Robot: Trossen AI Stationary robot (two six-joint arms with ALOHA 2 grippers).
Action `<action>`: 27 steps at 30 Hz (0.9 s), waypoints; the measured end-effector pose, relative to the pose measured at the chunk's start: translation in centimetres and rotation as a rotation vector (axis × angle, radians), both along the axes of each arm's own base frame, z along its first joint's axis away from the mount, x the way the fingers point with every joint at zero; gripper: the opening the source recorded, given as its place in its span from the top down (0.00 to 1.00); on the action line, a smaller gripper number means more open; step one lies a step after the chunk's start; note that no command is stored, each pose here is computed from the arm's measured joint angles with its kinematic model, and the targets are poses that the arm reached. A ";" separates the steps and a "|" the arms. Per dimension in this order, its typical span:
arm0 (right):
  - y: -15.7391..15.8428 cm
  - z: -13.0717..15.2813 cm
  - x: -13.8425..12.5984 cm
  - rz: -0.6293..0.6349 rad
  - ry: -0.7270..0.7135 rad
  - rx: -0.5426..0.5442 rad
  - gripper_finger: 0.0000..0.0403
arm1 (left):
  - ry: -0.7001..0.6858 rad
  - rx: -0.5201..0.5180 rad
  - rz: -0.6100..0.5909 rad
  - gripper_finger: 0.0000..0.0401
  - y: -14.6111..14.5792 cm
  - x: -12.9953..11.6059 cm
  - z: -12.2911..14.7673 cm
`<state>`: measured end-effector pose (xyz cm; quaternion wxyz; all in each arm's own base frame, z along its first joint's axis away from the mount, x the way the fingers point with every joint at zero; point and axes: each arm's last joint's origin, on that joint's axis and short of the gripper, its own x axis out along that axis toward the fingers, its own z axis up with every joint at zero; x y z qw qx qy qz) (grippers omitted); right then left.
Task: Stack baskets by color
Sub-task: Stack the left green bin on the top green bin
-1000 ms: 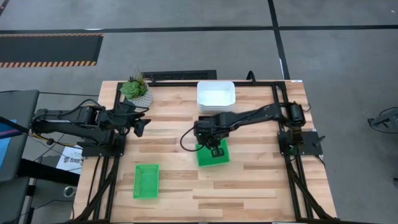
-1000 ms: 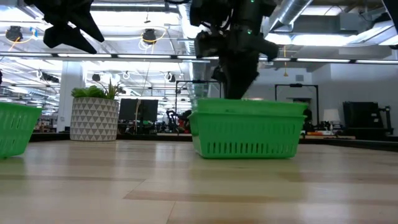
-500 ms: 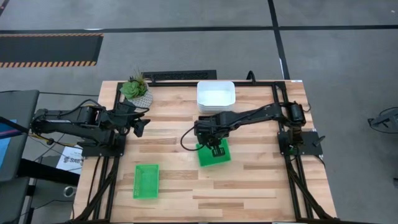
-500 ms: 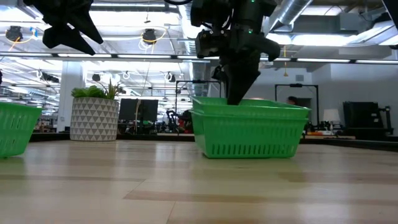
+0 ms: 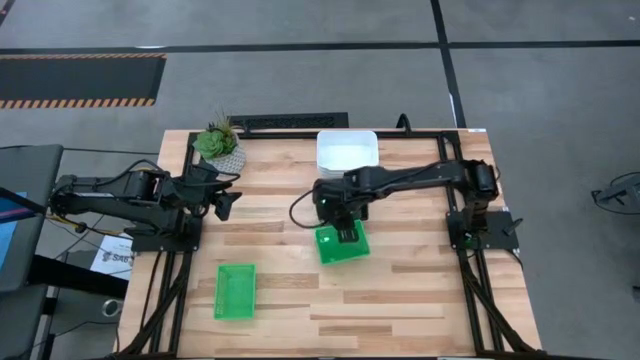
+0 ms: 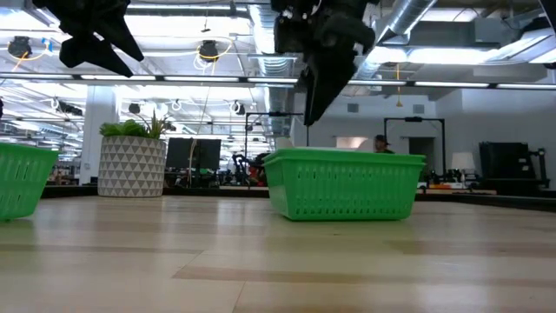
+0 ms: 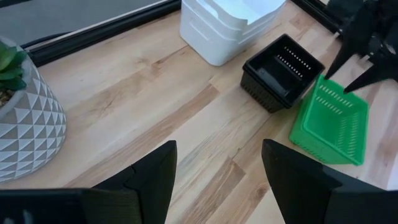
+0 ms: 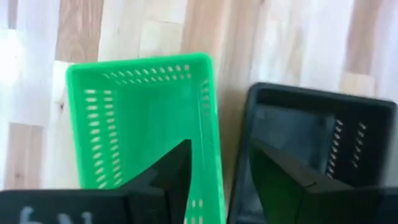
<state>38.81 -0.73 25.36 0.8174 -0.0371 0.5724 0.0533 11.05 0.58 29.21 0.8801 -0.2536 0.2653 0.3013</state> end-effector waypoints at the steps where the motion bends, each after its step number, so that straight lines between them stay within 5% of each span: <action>1: -0.1 0.6 0.0 -0.009 -0.016 0.002 0.53 | 0.000 0.000 0.000 0.44 0.0 0.0 0.0; 12: 4.0 5.3 -1.4 0.026 -0.204 0.108 0.54 | 0.003 -0.070 -0.069 0.44 -0.3 0.1 -0.1; 27: 13.8 5.0 -4.3 0.054 -0.103 0.169 0.56 | 0.212 -0.424 -0.197 0.44 -3.7 1.2 -5.2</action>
